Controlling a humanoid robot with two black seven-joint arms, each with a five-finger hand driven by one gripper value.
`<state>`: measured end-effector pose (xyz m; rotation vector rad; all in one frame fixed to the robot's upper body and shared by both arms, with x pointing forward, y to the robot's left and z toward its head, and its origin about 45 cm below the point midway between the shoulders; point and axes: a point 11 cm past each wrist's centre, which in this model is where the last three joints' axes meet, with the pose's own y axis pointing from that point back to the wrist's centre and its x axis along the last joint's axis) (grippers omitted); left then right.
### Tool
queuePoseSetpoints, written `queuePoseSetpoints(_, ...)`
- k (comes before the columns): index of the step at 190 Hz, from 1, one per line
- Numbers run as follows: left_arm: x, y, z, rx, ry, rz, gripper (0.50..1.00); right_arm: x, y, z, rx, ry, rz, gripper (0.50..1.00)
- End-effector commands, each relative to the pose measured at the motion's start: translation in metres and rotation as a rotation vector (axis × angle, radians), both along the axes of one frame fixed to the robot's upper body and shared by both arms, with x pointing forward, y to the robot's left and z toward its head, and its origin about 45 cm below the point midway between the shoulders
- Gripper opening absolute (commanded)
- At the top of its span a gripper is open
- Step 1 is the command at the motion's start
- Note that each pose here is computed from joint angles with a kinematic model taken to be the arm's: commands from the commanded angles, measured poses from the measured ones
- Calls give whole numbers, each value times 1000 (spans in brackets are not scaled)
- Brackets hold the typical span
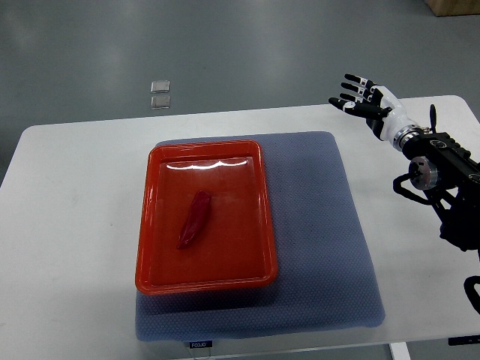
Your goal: Place red pepper on red tray
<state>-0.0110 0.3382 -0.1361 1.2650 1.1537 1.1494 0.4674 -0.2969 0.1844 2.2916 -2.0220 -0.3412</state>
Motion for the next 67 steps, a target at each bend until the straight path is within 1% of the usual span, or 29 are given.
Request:
queuePoseSetpoints(1,0,0,0,0,0,0,1000,-3,-1,-5,41,2,-28,915)
queuePoseSetpoints(32,0,0,0,0,0,0,1000,-2,5,-8,114,-2,-114,917)
queuePoseSetpoints(67,0,0,0,0,0,0,1000,-2,18,-8,135,-14,-149,917)
